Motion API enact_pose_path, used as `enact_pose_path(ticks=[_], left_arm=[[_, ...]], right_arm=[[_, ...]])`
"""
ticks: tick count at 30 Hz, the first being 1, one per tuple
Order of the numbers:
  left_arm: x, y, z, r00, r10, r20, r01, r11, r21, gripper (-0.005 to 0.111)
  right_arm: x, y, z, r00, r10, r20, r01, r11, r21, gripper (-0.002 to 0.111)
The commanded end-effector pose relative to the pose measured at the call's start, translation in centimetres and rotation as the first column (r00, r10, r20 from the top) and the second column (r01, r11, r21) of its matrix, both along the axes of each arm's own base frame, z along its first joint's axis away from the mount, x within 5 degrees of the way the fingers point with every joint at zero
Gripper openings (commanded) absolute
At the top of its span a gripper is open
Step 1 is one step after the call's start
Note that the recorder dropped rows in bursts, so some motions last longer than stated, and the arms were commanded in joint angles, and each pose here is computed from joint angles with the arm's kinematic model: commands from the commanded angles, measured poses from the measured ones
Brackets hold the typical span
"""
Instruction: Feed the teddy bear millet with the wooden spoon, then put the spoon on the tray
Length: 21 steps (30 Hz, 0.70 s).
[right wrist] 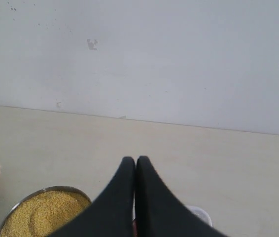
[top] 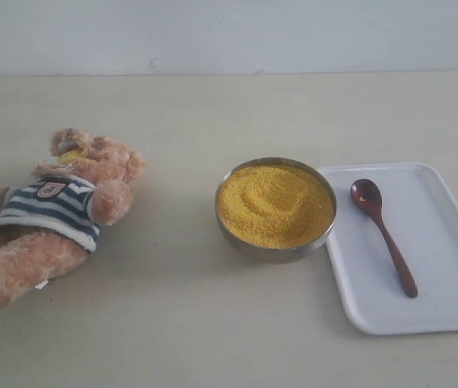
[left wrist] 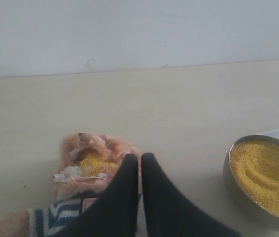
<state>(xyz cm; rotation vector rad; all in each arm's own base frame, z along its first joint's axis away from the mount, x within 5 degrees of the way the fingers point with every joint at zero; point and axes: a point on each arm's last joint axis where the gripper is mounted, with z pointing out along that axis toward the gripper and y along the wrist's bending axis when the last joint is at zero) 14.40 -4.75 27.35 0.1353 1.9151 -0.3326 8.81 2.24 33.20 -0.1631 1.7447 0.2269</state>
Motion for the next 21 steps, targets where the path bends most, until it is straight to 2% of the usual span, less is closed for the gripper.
enact_pose_path(ticks=[1, 5, 7, 9, 10, 12, 15, 21], left_arm=[[-0.1, 0.0, 0.1, 1.000, 0.003, 0.017, -0.003, 1.000, -0.013, 0.004], [-0.1, 0.0, 0.1, 1.000, 0.003, 0.017, -0.003, 1.000, -0.013, 0.004], [-0.3, 0.2, 0.4, 0.997, -0.034, 0.069, 0.027, 0.995, 0.092, 0.004], [-0.9, 0.5, 1.4, 0.980, -0.075, 0.185, 0.036, 0.978, 0.205, 0.004], [-1.4, 0.8, 2.0, 0.968, -0.074, 0.241, 0.022, 0.977, 0.213, 0.004], [-2.6, 1.6, 3.1, 0.944, -0.040, 0.328, -0.032, 0.977, 0.211, 0.004], [-4.6, 3.2, 3.3, 0.913, 0.062, 0.404, -0.148, 0.972, 0.184, 0.004], [-7.9, 5.1, -0.5, 0.847, 0.285, 0.448, -0.352, 0.933, 0.071, 0.004]], right_arm=[[-0.1, 0.0, -0.2, 1.000, -0.002, -0.004, 0.002, 1.000, 0.004, 0.000], [-0.1, 0.0, -0.2, 1.000, -0.002, -0.004, 0.002, 1.000, 0.004, 0.000], [-0.1, 0.0, -0.2, 1.000, -0.002, -0.004, 0.002, 1.000, 0.004, 0.000], [-0.1, 0.0, -0.2, 1.000, -0.002, -0.004, 0.002, 1.000, 0.004, 0.000], [-0.1, 0.0, -0.2, 1.000, -0.002, -0.004, 0.002, 1.000, 0.004, 0.000], [-0.1, 0.0, -0.2, 1.000, -0.002, -0.004, 0.002, 1.000, 0.004, 0.000], [-0.1, 0.0, -0.2, 1.000, -0.002, -0.004, 0.002, 1.000, 0.004, 0.000], [-0.1, 0.0, -0.2, 1.000, -0.002, -0.004, 0.002, 1.000, 0.004, 0.000]])
